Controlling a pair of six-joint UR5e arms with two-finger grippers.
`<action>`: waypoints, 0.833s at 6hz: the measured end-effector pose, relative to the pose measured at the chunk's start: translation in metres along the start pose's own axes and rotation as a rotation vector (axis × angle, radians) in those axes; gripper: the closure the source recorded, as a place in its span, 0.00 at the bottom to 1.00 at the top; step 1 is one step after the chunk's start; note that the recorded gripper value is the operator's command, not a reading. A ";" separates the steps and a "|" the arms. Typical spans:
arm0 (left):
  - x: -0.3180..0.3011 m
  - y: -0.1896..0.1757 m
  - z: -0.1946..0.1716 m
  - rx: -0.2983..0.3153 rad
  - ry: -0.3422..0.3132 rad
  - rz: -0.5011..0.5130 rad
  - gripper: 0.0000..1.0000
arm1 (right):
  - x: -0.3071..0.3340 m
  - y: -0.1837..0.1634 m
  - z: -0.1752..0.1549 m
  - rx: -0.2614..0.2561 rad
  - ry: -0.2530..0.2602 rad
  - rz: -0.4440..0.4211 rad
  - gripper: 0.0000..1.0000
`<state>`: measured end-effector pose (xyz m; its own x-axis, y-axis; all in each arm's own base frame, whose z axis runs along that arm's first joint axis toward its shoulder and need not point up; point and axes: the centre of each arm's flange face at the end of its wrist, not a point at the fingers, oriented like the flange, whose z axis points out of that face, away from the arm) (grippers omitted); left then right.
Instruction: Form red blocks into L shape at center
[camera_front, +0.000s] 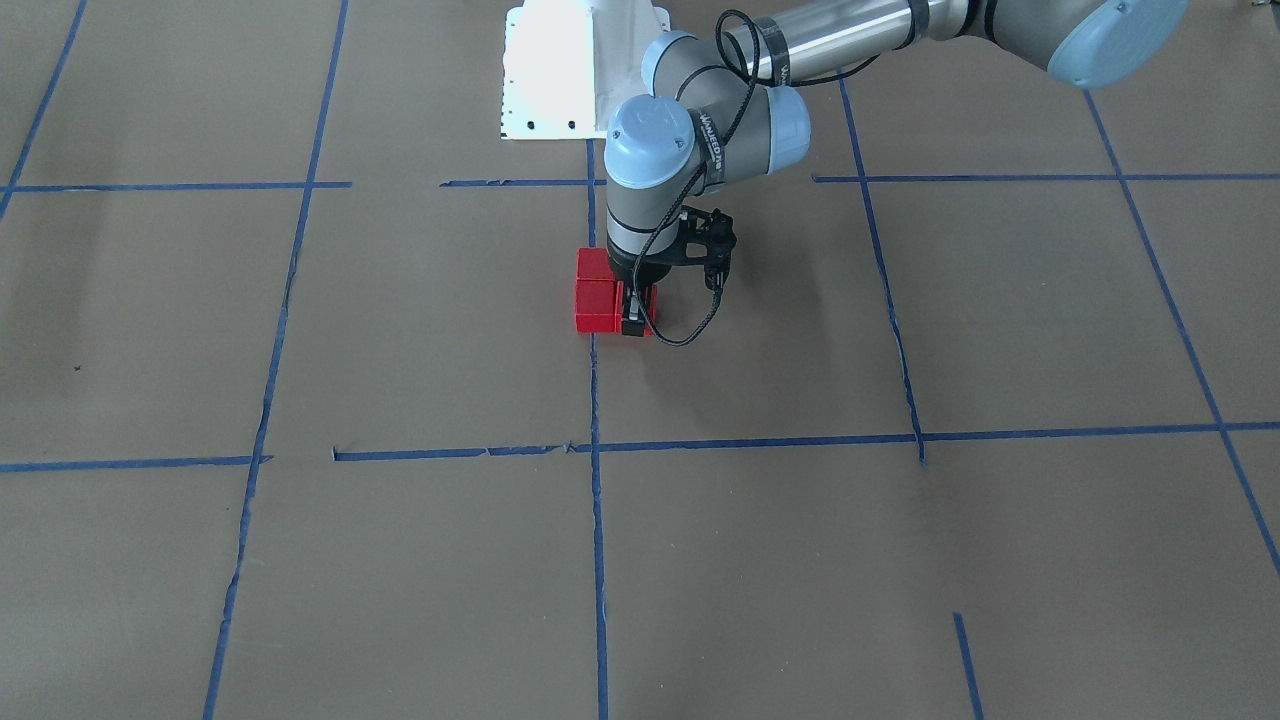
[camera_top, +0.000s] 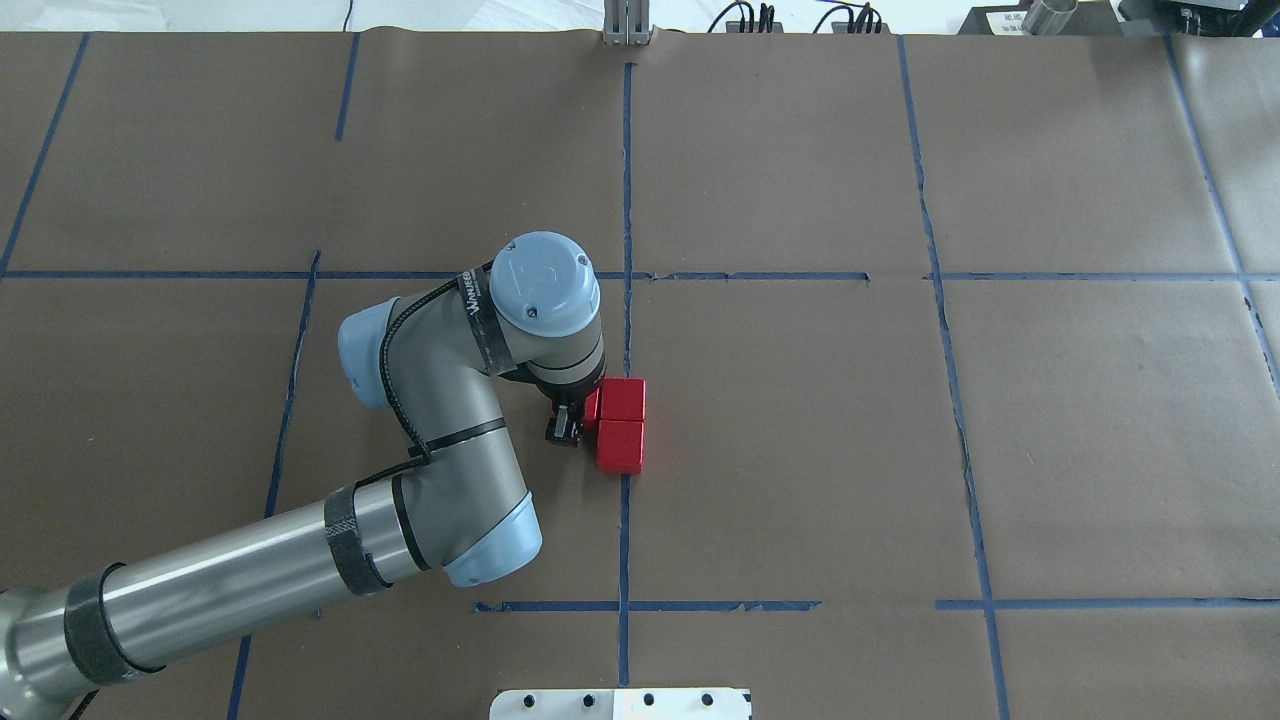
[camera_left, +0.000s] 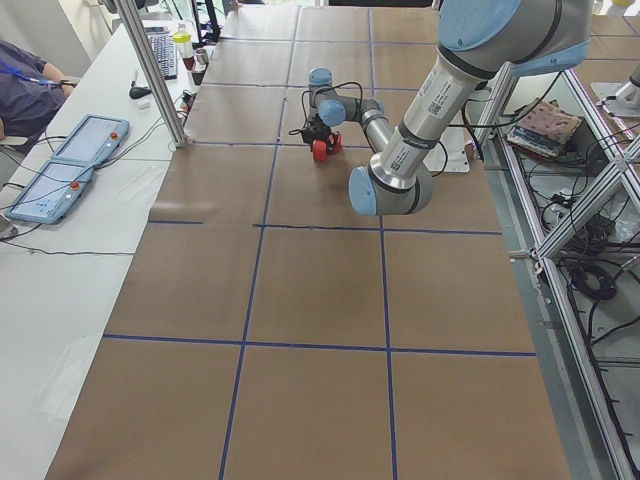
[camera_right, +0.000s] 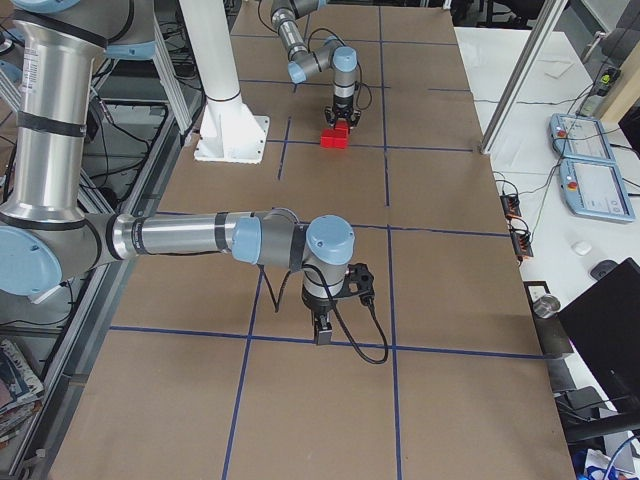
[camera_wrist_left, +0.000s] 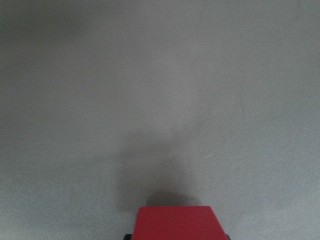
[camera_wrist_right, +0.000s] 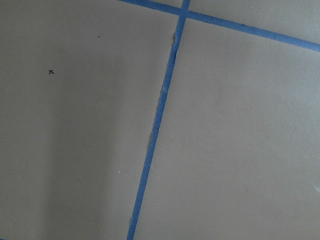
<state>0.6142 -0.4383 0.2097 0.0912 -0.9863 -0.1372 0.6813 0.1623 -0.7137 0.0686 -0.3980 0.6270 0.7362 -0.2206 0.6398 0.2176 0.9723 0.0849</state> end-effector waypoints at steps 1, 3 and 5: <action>0.001 0.000 -0.003 -0.002 -0.001 0.020 0.00 | 0.000 0.000 0.000 0.000 0.001 0.001 0.00; 0.014 -0.016 -0.043 -0.029 -0.035 0.050 0.00 | 0.000 0.000 0.000 0.000 0.001 0.000 0.00; 0.009 -0.055 -0.098 -0.033 -0.040 0.250 0.00 | 0.000 0.000 0.000 0.000 0.001 0.001 0.01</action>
<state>0.5062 -0.4534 0.1806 0.2831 -0.9158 -0.2850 0.6099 0.4012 -0.6834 0.0687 -0.3981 0.6270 0.7368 -0.2198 0.6394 0.2171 0.9725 0.0842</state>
